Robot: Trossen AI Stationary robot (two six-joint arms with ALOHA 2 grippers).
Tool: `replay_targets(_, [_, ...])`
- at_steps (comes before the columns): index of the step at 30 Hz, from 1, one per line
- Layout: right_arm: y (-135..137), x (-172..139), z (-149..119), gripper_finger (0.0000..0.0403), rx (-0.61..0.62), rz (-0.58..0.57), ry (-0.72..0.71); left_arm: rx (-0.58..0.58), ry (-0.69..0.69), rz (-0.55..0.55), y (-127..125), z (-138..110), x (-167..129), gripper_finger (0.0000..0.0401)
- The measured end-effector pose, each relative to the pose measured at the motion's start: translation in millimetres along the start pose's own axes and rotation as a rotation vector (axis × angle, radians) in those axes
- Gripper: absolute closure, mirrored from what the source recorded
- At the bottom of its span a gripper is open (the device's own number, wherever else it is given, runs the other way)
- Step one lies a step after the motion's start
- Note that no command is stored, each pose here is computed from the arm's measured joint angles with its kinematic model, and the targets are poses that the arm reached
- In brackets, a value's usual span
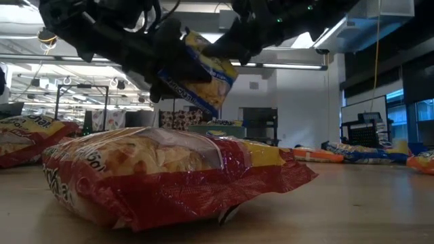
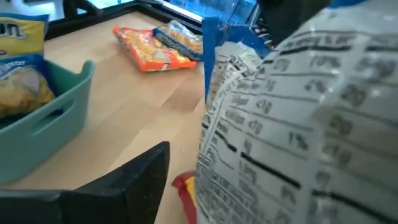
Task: Sort Maruchan noodles
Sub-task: Put the blue noodle pack into the green bin
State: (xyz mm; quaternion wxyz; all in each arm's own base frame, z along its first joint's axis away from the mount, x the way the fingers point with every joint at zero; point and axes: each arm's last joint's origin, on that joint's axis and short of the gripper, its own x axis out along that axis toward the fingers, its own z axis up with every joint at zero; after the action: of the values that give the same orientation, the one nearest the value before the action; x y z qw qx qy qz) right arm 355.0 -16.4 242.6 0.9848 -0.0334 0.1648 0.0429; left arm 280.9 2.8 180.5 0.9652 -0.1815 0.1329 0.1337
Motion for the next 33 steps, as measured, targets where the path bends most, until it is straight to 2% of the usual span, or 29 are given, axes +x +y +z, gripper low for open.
replay_targets(7, [-2,1,2,0.0401,0.005,-0.007,-0.006,0.009,0.011,-0.042,-2,0,1,0.0215])
replay_targets(13, [-1,1,3,0.0382,0.02,-0.006,-0.014,0.051,0.017,-0.089,-4,0,0,0.0282])
replay_targets(16, [-1,0,4,0.0376,0.047,-0.005,-0.021,0.073,0.003,-0.098,-5,1,0,0.0301])
replay_targets(20, [-2,0,4,0.0363,0.075,-0.005,-0.02,0.076,0.0,-0.101,-6,1,0,0.0302])
replay_targets(23, [-1,-1,5,0.0329,0.077,0.01,-0.021,0.077,0.001,-0.101,-6,1,0,0.0302])
replay_targets(26, [0,-6,9,0.0277,0.073,0.019,-0.029,0.081,0.005,-0.103,-6,1,0,0.0302])
replay_targets(33, [-3,-43,22,0.0163,0.045,-0.035,0.054,0.121,0.012,-0.121,-8,0,0,0.0302])
